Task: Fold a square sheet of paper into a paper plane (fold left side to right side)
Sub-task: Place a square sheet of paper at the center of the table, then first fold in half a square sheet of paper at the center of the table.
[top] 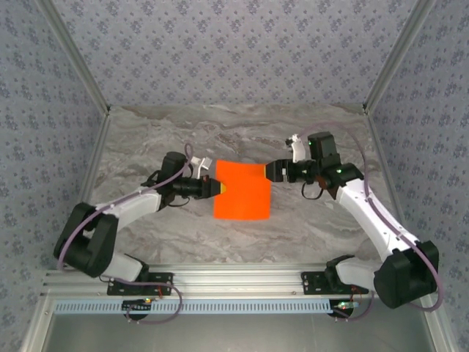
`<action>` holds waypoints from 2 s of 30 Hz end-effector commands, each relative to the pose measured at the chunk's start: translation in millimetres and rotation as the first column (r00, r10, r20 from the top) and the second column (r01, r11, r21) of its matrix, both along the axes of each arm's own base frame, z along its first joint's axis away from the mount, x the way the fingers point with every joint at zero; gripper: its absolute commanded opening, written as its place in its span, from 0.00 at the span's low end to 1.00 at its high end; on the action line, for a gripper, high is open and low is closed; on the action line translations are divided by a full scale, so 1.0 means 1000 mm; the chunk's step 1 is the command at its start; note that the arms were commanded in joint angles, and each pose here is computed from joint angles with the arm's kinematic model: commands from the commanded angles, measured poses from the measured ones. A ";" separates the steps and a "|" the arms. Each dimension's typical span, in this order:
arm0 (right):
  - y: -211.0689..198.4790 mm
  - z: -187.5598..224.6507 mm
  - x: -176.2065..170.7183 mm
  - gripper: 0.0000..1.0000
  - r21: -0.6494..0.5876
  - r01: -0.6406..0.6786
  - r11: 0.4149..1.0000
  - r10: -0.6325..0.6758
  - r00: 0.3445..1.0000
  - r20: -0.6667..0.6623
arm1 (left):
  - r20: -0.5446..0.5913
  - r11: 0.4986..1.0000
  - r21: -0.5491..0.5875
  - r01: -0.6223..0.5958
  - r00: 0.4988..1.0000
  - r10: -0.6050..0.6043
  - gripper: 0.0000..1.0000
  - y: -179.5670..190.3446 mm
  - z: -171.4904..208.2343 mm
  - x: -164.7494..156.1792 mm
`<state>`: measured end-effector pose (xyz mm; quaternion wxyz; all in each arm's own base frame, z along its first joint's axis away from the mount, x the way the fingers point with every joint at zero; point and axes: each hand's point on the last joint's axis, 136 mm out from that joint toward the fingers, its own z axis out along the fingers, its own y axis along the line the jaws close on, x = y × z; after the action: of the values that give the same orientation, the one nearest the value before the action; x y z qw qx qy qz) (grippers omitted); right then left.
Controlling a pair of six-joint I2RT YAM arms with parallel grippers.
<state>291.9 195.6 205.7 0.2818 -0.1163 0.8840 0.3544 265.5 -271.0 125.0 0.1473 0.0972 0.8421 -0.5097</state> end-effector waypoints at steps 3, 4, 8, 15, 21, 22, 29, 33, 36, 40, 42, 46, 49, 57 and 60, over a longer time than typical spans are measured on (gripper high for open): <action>0.013 -0.044 0.012 0.46 0.015 0.084 0.996 -0.083 0.993 -0.086 | -0.022 0.996 0.080 -0.032 0.999 0.034 0.00 0.000 -0.037 0.015; 0.017 -0.051 0.012 0.42 0.013 0.079 0.997 -0.078 0.992 -0.101 | -0.021 0.995 0.091 -0.033 0.999 0.035 0.00 -0.001 -0.040 0.019; 0.027 -0.079 0.017 0.24 -0.009 0.082 0.997 -0.082 0.985 -0.153 | -0.034 0.991 0.133 -0.023 0.999 0.028 0.00 -0.004 -0.054 0.032; 0.028 -0.135 0.028 0.13 -0.080 0.117 0.990 -0.134 0.952 -0.276 | -0.033 0.978 0.206 0.018 0.999 -0.011 0.00 -0.003 -0.059 0.039; 0.024 -0.176 0.021 0.13 -0.174 0.101 0.980 -0.161 0.911 -0.380 | -0.041 0.978 0.207 0.031 0.999 -0.023 0.00 -0.003 -0.057 0.035; 0.024 -0.181 0.020 0.13 -0.188 0.092 0.978 -0.160 0.907 -0.389 | -0.045 0.979 0.202 0.033 0.999 -0.024 0.03 -0.004 -0.056 0.034; 0.017 -0.203 0.006 0.13 -0.311 0.038 0.950 -0.177 0.884 -0.433 | -0.029 0.994 0.104 0.027 0.999 -0.024 0.33 -0.015 -0.029 0.038; 0.013 -0.211 0.002 0.14 -0.347 0.027 0.937 -0.189 0.877 -0.441 | -0.002 0.998 0.031 0.047 0.999 -0.047 0.43 -0.031 -0.004 0.039; 0.013 -0.212 0.000 0.14 -0.344 0.027 0.939 -0.189 0.875 -0.446 | 0.007 0.997 0.011 0.077 0.997 -0.077 0.50 -0.044 0.004 0.036; 0.015 -0.211 0.001 0.15 -0.327 0.026 0.945 -0.176 0.880 -0.441 | 0.010 0.994 0.007 0.112 0.994 -0.112 0.60 -0.058 0.004 0.032; 0.018 -0.209 0.001 0.15 -0.306 0.026 0.952 -0.165 0.884 -0.437 | 0.003 0.993 0.006 0.118 0.993 -0.118 0.64 -0.063 0.001 0.032; 0.025 -0.195 0.009 0.16 -0.212 0.048 0.976 -0.133 0.904 -0.406 | -0.010 0.993 0.007 0.121 0.993 -0.120 0.66 -0.069 -0.006 0.033; 0.032 -0.172 0.018 0.19 -0.108 0.050 0.993 -0.086 0.928 -0.362 | -0.012 0.993 0.004 0.119 0.993 -0.119 0.66 -0.071 -0.009 0.035; 0.035 -0.122 0.031 0.36 0.069 0.041 0.997 -0.019 0.957 -0.288 | -0.017 0.992 -0.001 0.126 0.992 -0.126 0.60 -0.076 -0.013 0.036; 0.039 -0.105 0.034 0.42 0.145 0.054 0.988 -0.015 0.965 -0.260 | -0.023 0.992 0.003 0.126 0.992 -0.126 0.57 -0.076 -0.016 0.036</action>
<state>326.7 226.5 78.0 0.1628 -0.0268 0.9092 0.3822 296.2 -335.9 96.8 0.0932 0.1258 0.8518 -0.4999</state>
